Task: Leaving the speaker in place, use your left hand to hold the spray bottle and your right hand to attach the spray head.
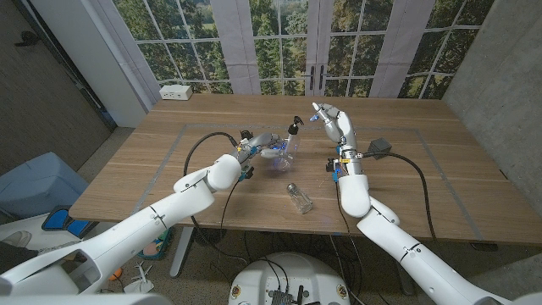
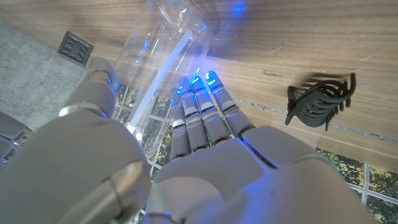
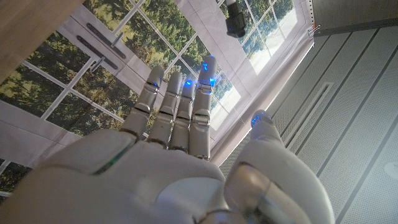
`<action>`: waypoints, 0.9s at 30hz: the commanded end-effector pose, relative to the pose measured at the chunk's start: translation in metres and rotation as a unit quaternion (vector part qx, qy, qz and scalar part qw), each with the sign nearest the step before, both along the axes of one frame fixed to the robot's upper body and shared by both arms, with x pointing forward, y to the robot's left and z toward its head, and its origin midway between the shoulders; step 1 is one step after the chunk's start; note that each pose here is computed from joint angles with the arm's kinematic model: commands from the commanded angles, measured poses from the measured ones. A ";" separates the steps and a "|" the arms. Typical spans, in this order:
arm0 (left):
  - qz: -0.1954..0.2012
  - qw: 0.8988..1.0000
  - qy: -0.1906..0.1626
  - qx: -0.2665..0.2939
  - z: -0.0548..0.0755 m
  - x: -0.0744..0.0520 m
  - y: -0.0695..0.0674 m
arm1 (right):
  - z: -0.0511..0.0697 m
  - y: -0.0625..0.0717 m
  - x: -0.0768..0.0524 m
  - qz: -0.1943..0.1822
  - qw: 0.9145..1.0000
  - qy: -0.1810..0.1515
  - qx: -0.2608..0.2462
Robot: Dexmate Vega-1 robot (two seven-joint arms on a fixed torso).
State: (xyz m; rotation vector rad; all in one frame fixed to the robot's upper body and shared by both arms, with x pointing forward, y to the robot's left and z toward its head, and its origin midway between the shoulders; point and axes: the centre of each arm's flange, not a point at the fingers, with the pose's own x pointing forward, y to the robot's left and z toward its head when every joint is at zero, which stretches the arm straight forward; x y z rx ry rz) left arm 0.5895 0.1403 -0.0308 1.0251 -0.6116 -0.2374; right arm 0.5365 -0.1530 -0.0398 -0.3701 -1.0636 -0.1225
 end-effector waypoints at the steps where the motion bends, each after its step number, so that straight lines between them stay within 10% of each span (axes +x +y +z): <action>1: 0.005 1.000 0.003 -0.001 -0.002 -0.003 0.001 | -0.002 0.006 -0.002 0.012 0.999 0.000 -0.033; 27: 0.017 1.000 0.014 0.012 -0.001 0.003 0.000 | 0.013 0.027 -0.006 0.061 0.990 0.005 -0.130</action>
